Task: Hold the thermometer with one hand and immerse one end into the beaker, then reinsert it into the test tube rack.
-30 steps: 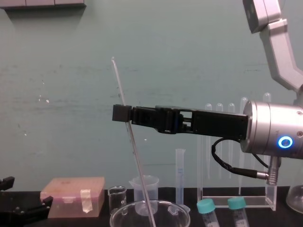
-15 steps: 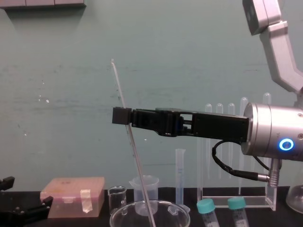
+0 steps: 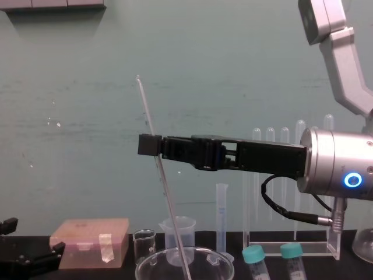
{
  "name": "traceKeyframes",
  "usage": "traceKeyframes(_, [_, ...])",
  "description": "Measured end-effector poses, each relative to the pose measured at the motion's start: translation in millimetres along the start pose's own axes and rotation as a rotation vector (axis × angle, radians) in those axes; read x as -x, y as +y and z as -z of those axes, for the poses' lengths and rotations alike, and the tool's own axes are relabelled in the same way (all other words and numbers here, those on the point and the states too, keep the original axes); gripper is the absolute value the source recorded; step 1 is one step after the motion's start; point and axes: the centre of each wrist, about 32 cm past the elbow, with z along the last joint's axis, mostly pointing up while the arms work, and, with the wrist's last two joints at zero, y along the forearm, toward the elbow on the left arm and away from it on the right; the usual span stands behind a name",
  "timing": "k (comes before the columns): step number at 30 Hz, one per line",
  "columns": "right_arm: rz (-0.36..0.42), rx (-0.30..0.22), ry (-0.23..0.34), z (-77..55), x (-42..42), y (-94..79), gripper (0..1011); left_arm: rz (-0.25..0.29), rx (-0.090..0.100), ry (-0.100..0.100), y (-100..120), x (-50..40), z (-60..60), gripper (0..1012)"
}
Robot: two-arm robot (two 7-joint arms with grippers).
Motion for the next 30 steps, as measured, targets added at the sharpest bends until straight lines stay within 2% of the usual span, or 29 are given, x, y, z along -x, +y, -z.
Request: traceKeyframes(30, [-0.001,-0.001,0.004,-0.9,-1.5,-0.7,58,0.000,0.000,0.000,0.0,0.0,0.0,1008])
